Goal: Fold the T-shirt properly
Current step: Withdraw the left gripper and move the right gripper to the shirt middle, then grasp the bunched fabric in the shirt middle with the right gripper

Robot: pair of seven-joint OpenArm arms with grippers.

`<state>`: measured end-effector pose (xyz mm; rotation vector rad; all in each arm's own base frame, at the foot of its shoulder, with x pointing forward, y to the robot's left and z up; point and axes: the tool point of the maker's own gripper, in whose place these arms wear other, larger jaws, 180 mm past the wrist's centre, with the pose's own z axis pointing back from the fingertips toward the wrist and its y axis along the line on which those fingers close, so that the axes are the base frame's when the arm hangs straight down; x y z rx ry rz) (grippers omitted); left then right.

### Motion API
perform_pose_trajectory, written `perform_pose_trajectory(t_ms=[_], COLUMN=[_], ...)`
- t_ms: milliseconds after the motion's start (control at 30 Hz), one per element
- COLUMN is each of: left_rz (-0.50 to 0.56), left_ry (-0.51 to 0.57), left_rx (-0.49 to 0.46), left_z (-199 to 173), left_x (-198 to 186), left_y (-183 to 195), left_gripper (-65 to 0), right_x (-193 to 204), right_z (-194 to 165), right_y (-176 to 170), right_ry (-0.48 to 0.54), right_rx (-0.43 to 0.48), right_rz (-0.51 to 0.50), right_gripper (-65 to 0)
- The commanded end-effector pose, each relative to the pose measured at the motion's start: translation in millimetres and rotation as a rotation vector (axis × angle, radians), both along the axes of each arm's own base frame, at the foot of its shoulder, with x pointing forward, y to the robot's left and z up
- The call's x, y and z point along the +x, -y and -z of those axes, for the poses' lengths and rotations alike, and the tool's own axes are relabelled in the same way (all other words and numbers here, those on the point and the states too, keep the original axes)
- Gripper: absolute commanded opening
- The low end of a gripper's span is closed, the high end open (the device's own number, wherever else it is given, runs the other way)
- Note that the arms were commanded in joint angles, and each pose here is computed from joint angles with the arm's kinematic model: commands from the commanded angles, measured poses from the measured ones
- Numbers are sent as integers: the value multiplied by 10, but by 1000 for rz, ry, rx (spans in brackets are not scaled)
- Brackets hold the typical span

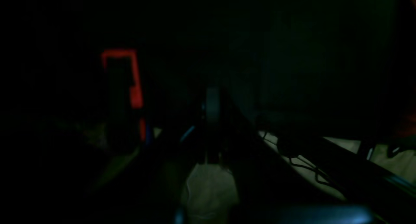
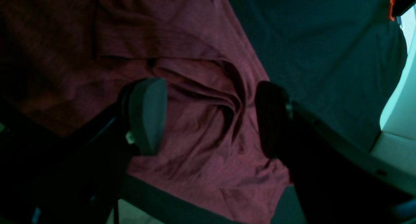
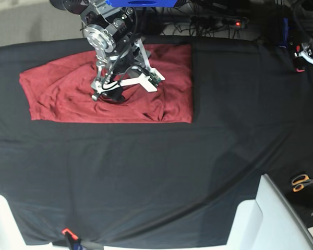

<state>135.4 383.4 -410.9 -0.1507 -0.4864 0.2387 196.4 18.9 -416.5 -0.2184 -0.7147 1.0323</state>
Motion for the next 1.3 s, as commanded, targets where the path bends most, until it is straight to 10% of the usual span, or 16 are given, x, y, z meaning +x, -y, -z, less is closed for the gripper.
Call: perform_pose_trajectory(t_ms=[0,200,600,767,1267], left_rz=[9,14,13,12,12], left_ry=[35,31,35,35,35], left_rx=[16,15,13,12,12], left_z=[-103,-92,-92,-91,-91], left_x=[67,74,84,88,88], left_y=[-60,-43,-38,-39,-39], left_gripper=[-650,-650,-650,-650,-650], right_x=[-217,-450,-460,-459,-71], right_z=[-1,59,189,272,187], right_y=[-328,-627,-752,-761,-642], right_ry=[2,-53,-172,-209,-154], right_rx=[17,29,136,146,147], right_rz=[-73,-311,-293,-288,-222], right_gripper=[-246,-246,-252,-351,-327])
